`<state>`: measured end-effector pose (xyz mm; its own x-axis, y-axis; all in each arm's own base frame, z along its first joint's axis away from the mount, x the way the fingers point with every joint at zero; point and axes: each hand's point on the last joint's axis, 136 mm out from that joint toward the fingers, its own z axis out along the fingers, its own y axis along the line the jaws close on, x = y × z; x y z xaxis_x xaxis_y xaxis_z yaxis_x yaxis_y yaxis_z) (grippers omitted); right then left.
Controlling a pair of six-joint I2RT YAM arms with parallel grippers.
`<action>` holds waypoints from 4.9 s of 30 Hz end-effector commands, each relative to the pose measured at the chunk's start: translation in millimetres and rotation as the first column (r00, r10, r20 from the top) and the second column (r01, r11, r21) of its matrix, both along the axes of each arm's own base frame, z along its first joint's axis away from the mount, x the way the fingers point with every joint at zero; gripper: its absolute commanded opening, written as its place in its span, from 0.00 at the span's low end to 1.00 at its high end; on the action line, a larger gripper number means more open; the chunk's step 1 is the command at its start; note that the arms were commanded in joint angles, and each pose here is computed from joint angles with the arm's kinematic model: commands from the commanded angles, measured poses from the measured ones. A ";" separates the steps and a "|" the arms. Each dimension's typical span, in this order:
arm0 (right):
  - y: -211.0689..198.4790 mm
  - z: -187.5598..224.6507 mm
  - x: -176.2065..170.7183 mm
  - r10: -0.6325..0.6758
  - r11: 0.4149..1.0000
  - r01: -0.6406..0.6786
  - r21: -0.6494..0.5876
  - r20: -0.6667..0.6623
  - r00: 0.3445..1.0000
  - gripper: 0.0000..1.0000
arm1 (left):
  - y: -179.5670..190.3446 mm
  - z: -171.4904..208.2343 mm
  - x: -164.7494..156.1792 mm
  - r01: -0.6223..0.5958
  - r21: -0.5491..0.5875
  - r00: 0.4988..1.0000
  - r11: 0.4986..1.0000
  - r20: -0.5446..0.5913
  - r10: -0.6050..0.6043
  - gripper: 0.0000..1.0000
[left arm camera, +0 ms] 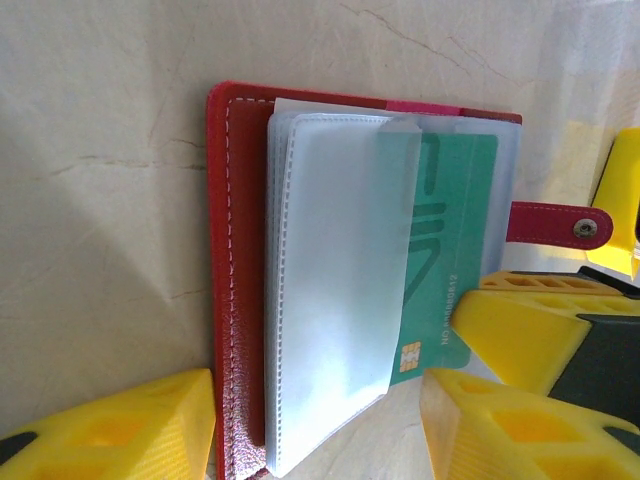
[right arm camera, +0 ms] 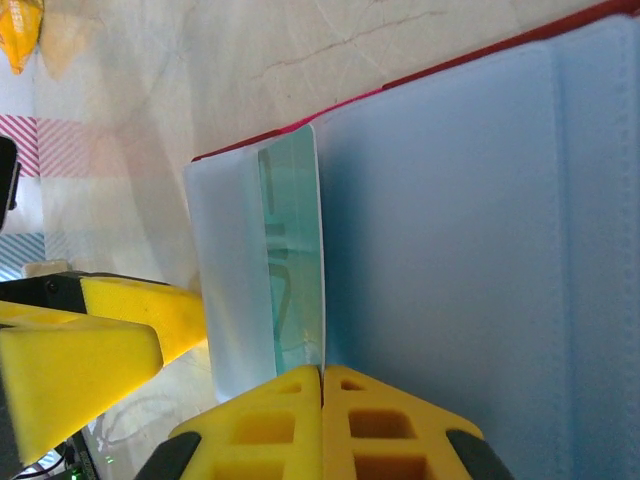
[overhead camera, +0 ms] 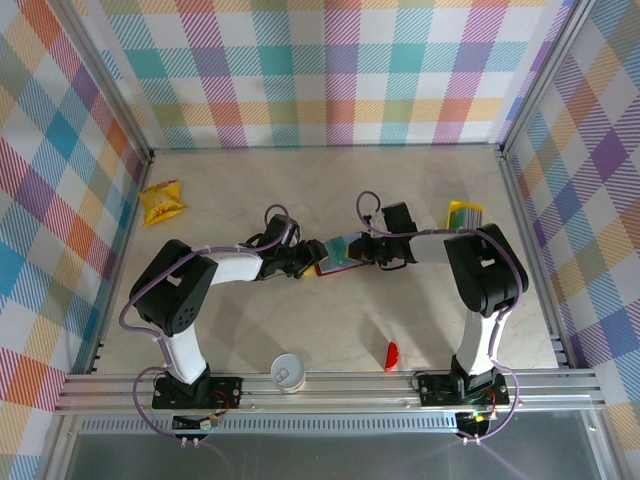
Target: Put the credit cards into the card holder
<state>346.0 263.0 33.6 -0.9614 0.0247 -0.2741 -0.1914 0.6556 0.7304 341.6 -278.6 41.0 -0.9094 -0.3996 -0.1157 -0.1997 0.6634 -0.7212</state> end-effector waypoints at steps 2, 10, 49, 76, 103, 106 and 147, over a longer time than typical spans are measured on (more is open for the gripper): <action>5.3 -14.8 -14.8 0.043 0.998 -0.045 -0.053 -0.050 0.998 0.00 | -3.4 10.5 -1.7 0.016 -0.035 1.000 0.999 0.005 -0.016 0.56; 12.6 -15.5 -16.8 0.038 0.997 -0.042 -0.060 -0.065 0.997 0.00 | -4.3 11.6 -1.3 0.018 -0.038 1.000 0.999 0.009 -0.018 0.56; 2.6 25.2 -8.6 -0.058 0.967 0.042 -0.250 -0.057 0.997 0.22 | -1.9 13.4 -3.3 0.009 -0.039 1.000 0.999 0.018 -0.009 0.55; 17.0 1.3 -8.8 0.010 0.947 -0.049 -0.319 -0.122 0.993 0.25 | -1.0 11.1 -4.0 0.002 -0.041 1.000 0.999 0.016 -0.002 0.42; 30.0 2.0 -14.7 0.046 0.957 -0.085 -0.277 -0.147 0.988 0.24 | -0.3 -5.0 -8.1 -0.002 -0.045 1.000 0.999 -0.010 0.001 0.35; 33.1 3.0 -14.8 0.048 0.961 -0.087 -0.262 -0.150 0.988 0.23 | -0.4 -6.4 -8.6 0.000 -0.045 1.000 0.999 -0.012 0.000 0.35; -40.2 35.1 0.4 -0.124 0.906 0.096 -0.412 -0.042 0.991 0.40 | 16.0 19.8 -12.0 0.006 -0.025 1.000 1.000 0.030 -0.006 0.33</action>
<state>346.9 226.7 78.2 -0.9694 0.0683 -0.2357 -0.0491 0.8869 0.4593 328.8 -264.4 67.8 -0.9025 -0.4064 -0.1427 -0.1675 0.6364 -0.7529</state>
